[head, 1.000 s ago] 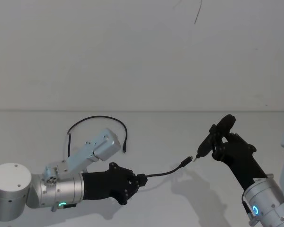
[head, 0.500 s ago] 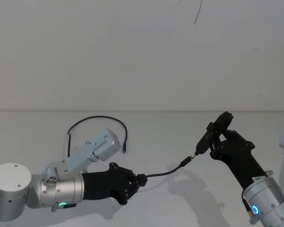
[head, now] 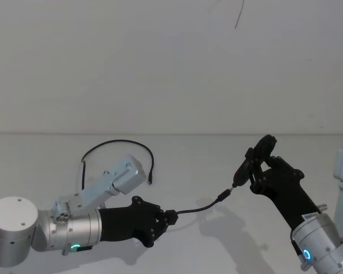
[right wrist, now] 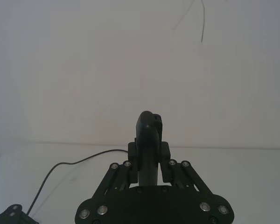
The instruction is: Pick up the data cable with the one hand.
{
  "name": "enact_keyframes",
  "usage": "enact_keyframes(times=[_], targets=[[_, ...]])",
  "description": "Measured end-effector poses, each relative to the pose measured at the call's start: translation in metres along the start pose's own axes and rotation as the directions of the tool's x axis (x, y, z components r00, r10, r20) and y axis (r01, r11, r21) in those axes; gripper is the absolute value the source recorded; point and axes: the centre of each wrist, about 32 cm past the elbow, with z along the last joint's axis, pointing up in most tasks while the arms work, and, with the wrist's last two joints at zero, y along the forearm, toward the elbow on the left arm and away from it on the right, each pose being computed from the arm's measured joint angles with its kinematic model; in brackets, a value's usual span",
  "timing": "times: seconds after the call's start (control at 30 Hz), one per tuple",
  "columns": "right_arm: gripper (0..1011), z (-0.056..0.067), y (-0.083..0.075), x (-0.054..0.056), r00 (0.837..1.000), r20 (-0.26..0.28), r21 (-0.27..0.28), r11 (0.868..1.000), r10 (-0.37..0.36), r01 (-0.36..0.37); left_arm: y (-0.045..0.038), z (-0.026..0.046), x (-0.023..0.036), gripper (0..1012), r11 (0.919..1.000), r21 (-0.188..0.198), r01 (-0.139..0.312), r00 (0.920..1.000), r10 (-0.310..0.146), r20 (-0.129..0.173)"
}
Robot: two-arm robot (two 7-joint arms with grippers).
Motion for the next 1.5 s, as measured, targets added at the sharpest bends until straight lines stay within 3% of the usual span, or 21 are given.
enact_keyframes(times=[1.03, 1.5], targets=[[263, -0.0027, 0.0056, -0.0002, 0.997, 0.077, 0.011, 1.000, 0.015, -0.016, 0.0000, 0.0000, 0.0000, 42, 1.0000, 0.000, 0.000, 1.0000, 0.000, 0.000], [263, -0.0048, 0.0068, 0.0008, 0.996, 0.085, 0.005, 1.000, 0.006, -0.006, 0.0000, 0.0000, 0.0000, 42, 1.0000, 0.000, 0.000, 1.0000, 0.000, 0.000]])
